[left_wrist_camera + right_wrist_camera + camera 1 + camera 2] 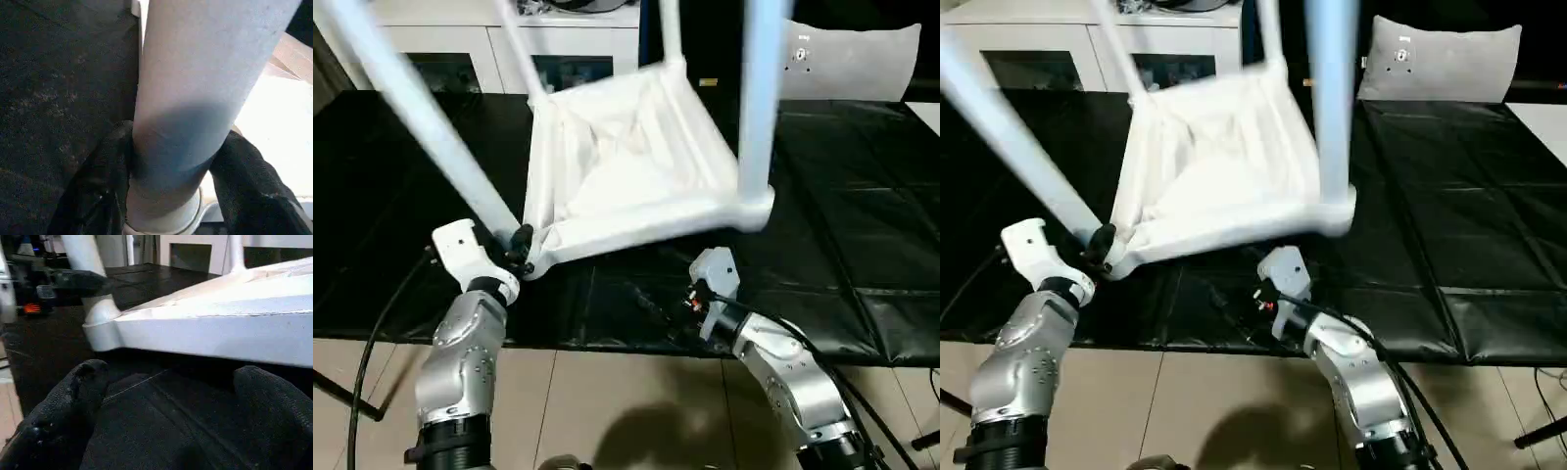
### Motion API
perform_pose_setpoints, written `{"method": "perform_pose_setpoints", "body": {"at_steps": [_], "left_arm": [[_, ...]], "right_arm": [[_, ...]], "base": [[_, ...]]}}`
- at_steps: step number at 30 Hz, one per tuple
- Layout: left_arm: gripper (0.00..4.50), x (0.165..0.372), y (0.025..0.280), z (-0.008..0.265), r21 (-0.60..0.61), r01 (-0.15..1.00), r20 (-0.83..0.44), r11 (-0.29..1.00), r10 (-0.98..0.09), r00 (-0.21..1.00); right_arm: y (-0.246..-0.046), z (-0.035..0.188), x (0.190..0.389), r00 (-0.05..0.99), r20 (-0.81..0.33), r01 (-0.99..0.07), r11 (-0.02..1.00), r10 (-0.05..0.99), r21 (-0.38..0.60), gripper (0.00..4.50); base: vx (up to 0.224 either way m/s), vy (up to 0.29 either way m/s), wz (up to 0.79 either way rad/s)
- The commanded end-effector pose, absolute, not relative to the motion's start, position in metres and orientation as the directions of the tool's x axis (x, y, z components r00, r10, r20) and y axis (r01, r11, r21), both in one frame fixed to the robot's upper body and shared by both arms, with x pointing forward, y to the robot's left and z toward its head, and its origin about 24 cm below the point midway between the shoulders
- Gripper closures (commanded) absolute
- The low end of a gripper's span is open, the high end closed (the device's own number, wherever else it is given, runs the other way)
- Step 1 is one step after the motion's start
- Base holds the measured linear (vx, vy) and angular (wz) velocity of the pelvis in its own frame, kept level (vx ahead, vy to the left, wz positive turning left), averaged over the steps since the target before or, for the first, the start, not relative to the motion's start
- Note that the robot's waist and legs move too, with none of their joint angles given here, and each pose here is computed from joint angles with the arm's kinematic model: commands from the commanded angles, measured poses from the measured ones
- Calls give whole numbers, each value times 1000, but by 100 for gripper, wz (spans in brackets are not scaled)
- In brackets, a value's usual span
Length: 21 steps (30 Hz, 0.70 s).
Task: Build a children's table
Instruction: Flip table
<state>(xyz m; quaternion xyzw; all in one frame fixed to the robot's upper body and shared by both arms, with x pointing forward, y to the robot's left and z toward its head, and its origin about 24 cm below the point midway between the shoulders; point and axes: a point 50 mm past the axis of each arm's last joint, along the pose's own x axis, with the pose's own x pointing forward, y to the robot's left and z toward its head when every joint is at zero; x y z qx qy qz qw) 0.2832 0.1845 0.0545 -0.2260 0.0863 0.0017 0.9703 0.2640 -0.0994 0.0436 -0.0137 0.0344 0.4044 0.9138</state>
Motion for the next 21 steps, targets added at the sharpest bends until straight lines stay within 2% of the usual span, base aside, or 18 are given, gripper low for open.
{"method": "perform_pose_setpoints", "body": {"at_steps": [1,2,4,7,13,21], "left_arm": [[247,273,161,31,-556,2,-273,831,-185,944],[247,273,161,31,-556,2,-273,831,-185,944],[247,271,153,34,-640,12,-258,768,-230,938],[247,270,148,39,-713,12,-244,701,-263,933],[247,267,141,41,-668,88,-255,739,-338,906],[247,266,136,44,-660,115,-261,742,-371,891]], "right_arm": [[-105,43,268,707,-82,-703,711,702,17,0],[-105,43,268,707,-82,-703,711,702,17,0],[-110,40,276,766,-89,-633,771,637,75,0],[-110,42,279,782,-59,-611,782,620,120,0],[-111,52,285,807,37,-585,790,589,185,0],[-107,65,295,820,155,-572,768,552,290,0]], "base": [[0,0,0],[0,0,0],[0,0,0],[0,0,0],[0,0,0],[0,0,0]]}}
